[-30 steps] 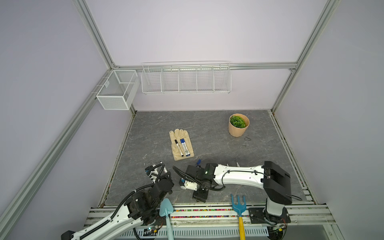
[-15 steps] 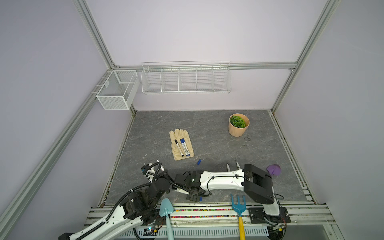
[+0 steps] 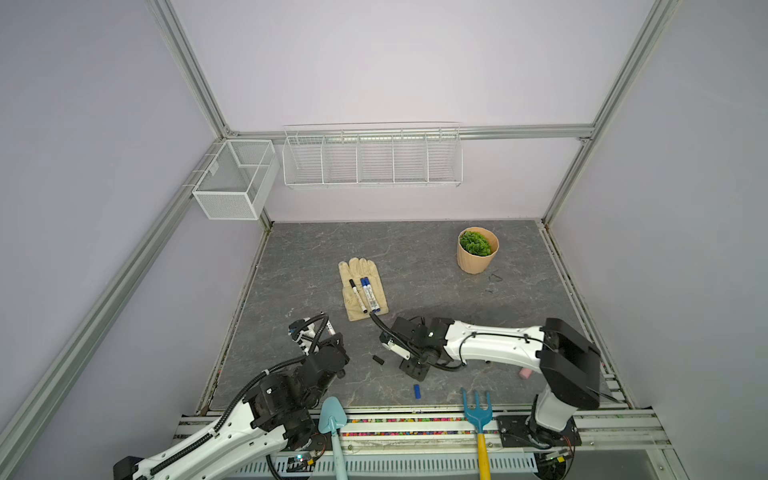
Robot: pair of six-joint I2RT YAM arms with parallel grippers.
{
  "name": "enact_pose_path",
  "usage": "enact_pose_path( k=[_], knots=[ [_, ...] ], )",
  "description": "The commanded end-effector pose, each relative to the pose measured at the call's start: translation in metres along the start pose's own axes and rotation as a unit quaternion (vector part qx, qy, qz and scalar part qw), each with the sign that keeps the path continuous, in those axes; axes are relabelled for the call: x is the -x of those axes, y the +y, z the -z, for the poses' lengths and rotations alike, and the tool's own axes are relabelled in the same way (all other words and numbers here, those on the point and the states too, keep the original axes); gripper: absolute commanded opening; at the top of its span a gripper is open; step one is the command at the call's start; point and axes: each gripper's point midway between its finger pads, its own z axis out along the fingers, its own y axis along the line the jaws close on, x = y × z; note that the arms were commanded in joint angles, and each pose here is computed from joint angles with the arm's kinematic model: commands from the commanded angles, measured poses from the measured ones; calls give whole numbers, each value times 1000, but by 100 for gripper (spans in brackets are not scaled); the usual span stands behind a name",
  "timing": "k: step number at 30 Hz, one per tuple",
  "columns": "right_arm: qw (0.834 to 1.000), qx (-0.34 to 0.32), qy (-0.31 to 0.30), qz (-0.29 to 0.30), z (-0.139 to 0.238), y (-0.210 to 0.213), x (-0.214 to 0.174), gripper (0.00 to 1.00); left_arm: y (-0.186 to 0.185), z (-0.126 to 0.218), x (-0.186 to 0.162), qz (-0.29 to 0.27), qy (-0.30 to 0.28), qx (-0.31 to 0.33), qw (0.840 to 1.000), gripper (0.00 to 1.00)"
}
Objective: Insert the pens into the pen caps
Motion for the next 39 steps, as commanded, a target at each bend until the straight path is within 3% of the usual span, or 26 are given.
enact_pose_path(
  k=[1, 6, 17, 22, 25, 31, 36, 39],
  knots=[
    [997, 34, 57, -26, 4, 12, -34, 58, -5, -5, -4, -10, 3, -9, 1000, 0],
    [990, 61, 125, -37, -3, 22, -57, 59, -12, -7, -2, -36, 4, 2, 999, 0],
    [976, 61, 183, -104, -36, 38, -64, 57, -15, -3, -1, -93, 19, 12, 995, 0],
    [969, 12, 216, -117, -50, 39, -76, 49, -7, 5, 1, -86, 22, 4, 996, 0],
    [966, -54, 234, -94, -45, 34, -82, 48, -6, 10, 5, -87, 16, -4, 996, 0],
    [962, -130, 221, -94, -39, 24, -86, 51, -11, 15, 8, -102, 19, -14, 995, 0],
    [964, -120, 202, -123, -41, 30, -86, 50, -17, 17, 12, -115, 18, -18, 993, 0],
    [968, -107, 192, -124, -41, 30, -79, 45, -20, 18, 11, -115, 23, -23, 993, 0]
  ],
)
